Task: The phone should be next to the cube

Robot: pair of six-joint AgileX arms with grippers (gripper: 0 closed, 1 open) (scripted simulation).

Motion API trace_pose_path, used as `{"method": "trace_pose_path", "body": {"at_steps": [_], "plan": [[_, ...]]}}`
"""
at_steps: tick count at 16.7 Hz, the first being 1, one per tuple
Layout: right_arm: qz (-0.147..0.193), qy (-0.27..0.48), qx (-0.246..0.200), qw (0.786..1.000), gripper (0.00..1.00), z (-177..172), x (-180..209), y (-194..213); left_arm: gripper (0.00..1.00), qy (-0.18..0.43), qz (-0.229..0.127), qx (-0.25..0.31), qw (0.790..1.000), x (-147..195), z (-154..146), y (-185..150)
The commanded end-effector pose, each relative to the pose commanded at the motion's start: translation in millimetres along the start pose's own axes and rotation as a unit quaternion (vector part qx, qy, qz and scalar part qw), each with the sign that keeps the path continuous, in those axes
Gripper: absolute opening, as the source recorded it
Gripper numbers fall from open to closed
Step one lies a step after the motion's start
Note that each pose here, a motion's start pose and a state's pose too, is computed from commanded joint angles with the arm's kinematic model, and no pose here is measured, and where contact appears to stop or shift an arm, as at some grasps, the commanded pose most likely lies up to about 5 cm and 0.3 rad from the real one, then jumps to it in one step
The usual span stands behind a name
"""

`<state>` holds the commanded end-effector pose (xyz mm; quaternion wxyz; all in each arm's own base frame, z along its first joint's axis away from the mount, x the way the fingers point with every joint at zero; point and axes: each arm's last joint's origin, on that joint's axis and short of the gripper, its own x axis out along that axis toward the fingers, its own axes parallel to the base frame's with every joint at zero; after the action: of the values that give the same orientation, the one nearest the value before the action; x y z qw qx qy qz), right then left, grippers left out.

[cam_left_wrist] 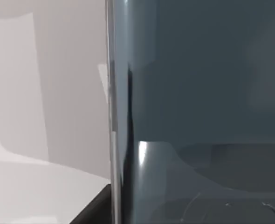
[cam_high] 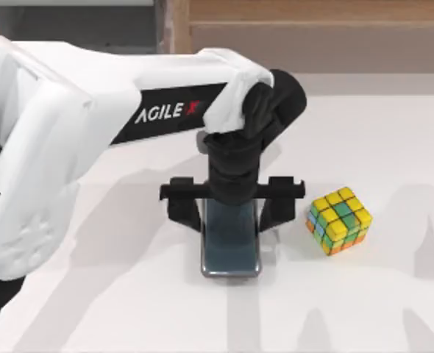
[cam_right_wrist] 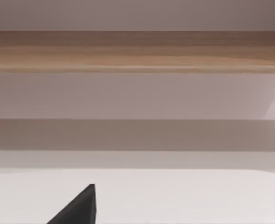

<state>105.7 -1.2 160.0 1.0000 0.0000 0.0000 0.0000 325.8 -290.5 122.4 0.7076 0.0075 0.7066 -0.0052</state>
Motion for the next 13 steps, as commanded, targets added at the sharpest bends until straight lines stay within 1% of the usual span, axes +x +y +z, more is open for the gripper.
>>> {"method": "trace_pose_path", "body": {"at_steps": [8, 9, 13], "plan": [[0.000, 0.000, 0.000, 1.000, 1.00, 0.0, 0.0, 0.0, 0.98, 0.000, 0.000, 0.000, 1.000, 0.0, 0.0, 0.0], [0.000, 0.000, 0.000, 1.000, 1.00, 0.0, 0.0, 0.0, 1.00, 0.000, 0.000, 0.000, 1.000, 0.0, 0.0, 0.0], [0.000, 0.000, 0.000, 1.000, 1.00, 0.0, 0.0, 0.0, 1.00, 0.000, 0.000, 0.000, 1.000, 0.0, 0.0, 0.0]]}}
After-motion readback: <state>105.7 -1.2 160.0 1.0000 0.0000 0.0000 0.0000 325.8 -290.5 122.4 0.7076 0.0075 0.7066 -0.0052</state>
